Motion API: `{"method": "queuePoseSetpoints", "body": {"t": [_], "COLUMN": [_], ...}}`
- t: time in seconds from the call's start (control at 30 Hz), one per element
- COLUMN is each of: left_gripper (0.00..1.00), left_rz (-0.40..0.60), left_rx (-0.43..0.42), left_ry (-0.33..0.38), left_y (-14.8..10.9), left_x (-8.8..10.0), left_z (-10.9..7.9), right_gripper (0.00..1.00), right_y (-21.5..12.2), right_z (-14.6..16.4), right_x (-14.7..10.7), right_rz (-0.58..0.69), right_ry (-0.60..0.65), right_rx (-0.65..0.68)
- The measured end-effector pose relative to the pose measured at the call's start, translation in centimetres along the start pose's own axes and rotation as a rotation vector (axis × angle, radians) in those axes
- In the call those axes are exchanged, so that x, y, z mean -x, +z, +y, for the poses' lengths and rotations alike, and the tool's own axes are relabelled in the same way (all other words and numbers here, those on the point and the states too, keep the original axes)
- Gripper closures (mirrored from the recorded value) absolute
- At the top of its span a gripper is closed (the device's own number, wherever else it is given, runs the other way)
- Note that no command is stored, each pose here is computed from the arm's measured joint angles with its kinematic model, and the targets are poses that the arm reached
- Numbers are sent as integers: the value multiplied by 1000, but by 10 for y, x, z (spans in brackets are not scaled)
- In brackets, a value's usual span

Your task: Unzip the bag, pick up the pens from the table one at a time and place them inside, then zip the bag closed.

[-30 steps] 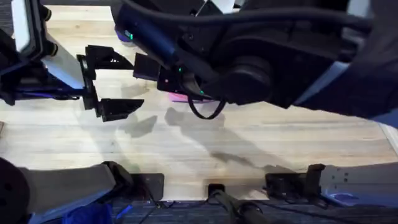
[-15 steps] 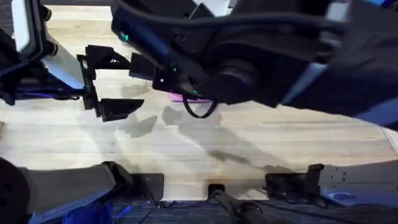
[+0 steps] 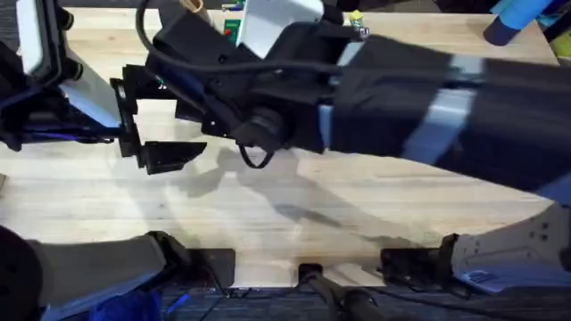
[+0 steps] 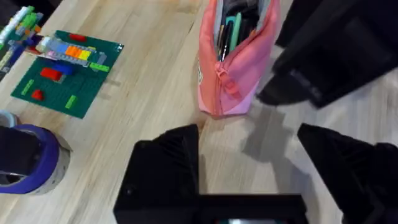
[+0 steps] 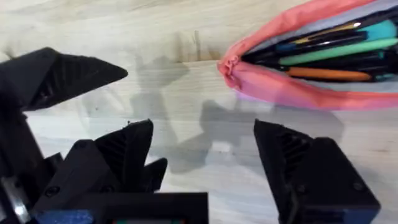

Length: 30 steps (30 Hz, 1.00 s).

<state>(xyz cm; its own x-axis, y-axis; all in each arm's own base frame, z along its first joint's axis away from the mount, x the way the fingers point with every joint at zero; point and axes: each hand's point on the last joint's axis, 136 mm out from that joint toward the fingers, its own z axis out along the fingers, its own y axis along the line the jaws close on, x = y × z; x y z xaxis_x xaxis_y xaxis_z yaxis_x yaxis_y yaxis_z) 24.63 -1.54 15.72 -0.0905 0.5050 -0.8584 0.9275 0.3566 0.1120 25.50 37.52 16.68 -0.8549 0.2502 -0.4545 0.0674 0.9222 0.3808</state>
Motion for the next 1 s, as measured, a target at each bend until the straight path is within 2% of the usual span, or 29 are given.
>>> {"method": "queuePoseSetpoints", "body": {"t": [0.37, 0.83, 1.0], "left_gripper": [7, 7, 7], "left_rz": [0, 0, 0], "left_rx": [0, 0, 0], "left_ry": [0, 0, 0], "left_y": [0, 0, 0], "left_x": [0, 0, 0], "left_z": [0, 0, 0], "right_gripper": [44, 54, 101], "right_y": [36, 69, 77], "right_z": [1, -11, -16], "right_x": [-5, 20, 25], "right_rz": [-33, -103, -108], "right_ry": [-2, 47, 61], "right_rx": [-31, -73, -83]}}
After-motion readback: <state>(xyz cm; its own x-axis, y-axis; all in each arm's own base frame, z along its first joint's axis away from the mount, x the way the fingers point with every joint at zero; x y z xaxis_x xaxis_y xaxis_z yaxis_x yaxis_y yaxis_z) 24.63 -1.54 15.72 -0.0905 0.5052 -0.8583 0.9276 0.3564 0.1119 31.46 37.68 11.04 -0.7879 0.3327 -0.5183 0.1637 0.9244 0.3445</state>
